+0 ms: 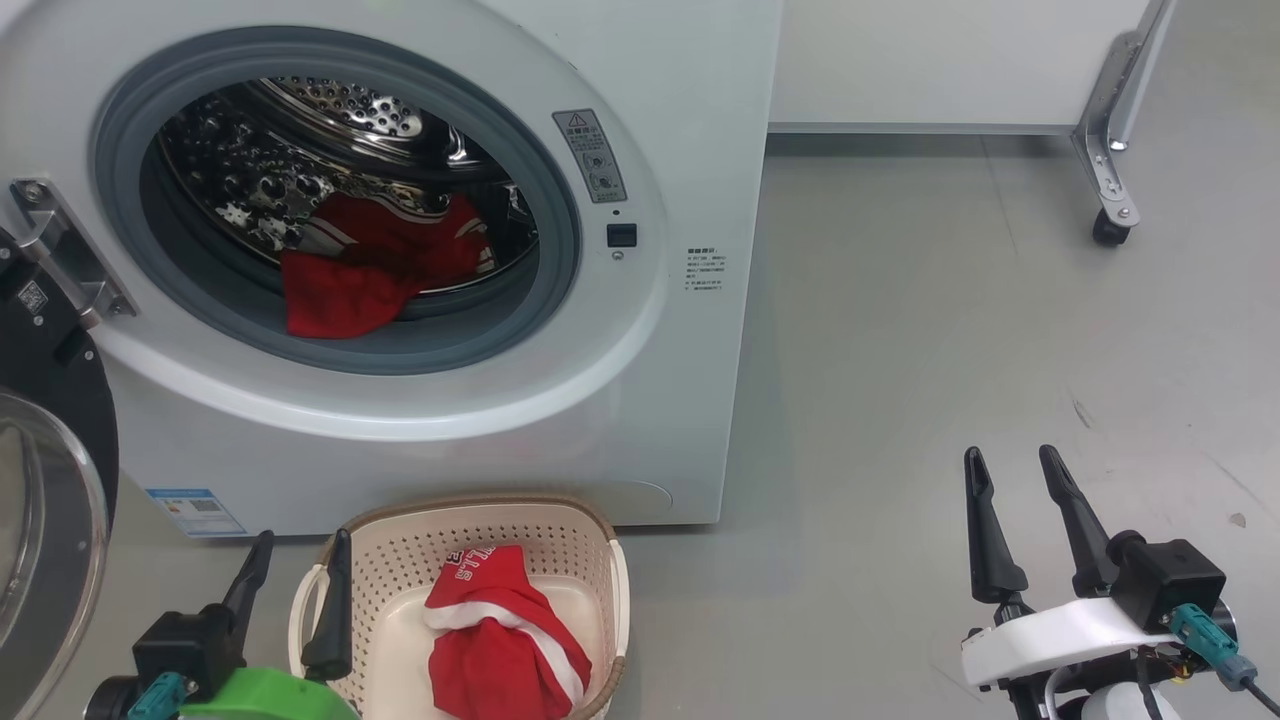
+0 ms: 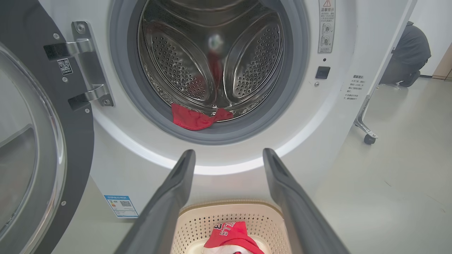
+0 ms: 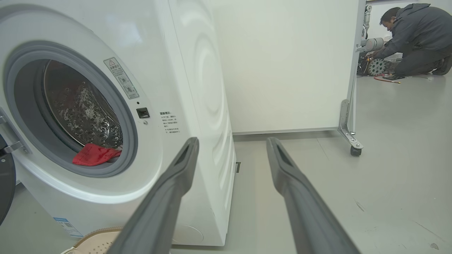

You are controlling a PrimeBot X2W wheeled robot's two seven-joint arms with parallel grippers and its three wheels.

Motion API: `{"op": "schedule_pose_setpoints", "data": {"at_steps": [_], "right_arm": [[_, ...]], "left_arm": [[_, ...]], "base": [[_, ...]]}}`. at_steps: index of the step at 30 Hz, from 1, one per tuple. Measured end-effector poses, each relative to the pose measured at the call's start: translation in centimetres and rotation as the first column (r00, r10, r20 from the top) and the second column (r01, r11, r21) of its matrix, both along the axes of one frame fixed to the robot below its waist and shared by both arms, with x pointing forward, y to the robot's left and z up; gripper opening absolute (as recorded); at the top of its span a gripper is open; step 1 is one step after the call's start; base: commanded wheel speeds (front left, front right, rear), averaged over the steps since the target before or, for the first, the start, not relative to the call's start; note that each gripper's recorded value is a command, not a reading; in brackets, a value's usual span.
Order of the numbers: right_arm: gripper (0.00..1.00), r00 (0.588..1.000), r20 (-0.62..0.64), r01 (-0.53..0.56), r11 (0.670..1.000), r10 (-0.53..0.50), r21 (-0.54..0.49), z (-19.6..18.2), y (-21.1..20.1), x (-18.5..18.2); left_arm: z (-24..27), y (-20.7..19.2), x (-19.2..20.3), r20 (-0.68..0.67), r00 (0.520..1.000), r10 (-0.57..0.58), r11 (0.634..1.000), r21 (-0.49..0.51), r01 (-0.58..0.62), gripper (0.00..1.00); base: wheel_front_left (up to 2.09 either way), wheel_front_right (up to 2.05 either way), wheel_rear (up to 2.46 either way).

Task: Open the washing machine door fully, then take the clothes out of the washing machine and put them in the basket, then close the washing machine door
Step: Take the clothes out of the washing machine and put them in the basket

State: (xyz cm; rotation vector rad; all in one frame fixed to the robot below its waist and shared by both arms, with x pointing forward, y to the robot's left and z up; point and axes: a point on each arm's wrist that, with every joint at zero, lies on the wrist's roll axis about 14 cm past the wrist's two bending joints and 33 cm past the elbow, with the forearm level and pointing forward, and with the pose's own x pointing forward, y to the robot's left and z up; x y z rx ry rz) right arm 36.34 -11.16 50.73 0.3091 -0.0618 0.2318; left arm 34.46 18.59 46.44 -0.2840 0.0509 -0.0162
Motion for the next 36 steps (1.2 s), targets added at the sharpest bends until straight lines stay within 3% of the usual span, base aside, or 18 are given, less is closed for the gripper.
{"op": "schedule_pose_setpoints", "data": {"at_steps": [18, 26, 36], "right_arm": [[1.00, 0.997, -0.075, -0.003, 1.000, 0.004, 0.008, -2.5, 0.2, 0.9], [1.00, 0.995, -0.098, 0.004, 1.000, -0.003, 0.010, -3.6, 0.0, 2.6], [1.00, 0.993, -0.118, 0.032, 0.999, -0.032, -0.003, -4.9, -1.0, 4.8]], "left_arm": [[-1.8, -0.2, 2.2, -0.056, 0.998, -0.015, 1.000, 0.017, 0.016, 1.00], [-2.5, 0.6, 6.7, -0.086, 0.996, -0.026, 0.997, 0.067, 0.032, 1.00], [-2.4, -0.8, 15.4, -0.114, 0.988, -0.108, 0.988, 0.094, 0.119, 1.00]], "base": [[0.00, 0.00, 0.00], [0.00, 0.00, 0.00], [0.00, 0.00, 0.00]]}}
